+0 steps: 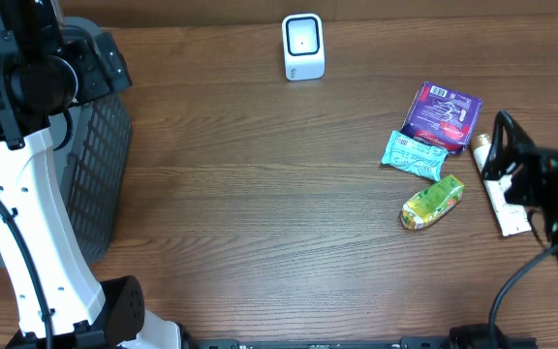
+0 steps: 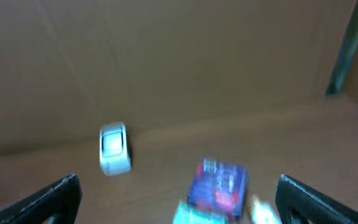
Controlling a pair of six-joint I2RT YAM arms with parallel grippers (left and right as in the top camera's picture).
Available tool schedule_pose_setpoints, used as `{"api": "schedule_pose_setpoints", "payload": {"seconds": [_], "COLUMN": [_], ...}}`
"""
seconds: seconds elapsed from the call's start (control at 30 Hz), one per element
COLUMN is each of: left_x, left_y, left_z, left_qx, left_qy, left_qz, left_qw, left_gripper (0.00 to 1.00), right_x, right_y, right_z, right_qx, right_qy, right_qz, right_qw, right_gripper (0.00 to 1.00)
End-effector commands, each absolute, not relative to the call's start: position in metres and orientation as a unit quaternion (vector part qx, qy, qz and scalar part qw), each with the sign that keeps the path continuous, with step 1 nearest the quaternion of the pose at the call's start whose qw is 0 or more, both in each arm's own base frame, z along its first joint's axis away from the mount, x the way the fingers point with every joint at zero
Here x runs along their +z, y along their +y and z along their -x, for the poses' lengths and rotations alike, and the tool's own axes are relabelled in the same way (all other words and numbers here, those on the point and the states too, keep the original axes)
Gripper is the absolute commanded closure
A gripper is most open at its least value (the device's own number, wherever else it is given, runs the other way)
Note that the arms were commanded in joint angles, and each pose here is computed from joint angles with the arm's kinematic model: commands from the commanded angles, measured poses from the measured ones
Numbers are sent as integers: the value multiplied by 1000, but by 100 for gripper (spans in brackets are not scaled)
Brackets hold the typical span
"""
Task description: Scan the item barcode
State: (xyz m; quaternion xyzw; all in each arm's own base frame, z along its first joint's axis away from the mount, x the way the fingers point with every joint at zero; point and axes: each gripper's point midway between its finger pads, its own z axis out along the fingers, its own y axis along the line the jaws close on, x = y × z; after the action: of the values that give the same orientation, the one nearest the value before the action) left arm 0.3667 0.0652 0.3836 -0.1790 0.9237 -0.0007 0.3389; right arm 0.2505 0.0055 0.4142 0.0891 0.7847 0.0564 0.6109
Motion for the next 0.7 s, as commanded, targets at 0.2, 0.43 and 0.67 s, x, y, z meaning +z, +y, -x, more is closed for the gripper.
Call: {"api": "schedule_pose_setpoints", "payload": {"seconds": [0.2,0.43,0.67], "left_x": [387,387,387], "left_y": [64,64,64], "left_z": [-368,-368,-368], "left_qx": [-2,-2,-2], "left_qy": [922,922,922], "left_qz": [175,175,175], "left_qw": [345,345,345], "left_gripper": [1,0,1], "right_x": [335,279,224], "right_y": [5,30,31], "right_z": [-251,-246,-248], "right_qx": [74,78,82], "right_qy": [728,691,679], "right_qz": [-77,32,35], "right_qw": [677,718,728], "right_gripper": [0,0,0]}}
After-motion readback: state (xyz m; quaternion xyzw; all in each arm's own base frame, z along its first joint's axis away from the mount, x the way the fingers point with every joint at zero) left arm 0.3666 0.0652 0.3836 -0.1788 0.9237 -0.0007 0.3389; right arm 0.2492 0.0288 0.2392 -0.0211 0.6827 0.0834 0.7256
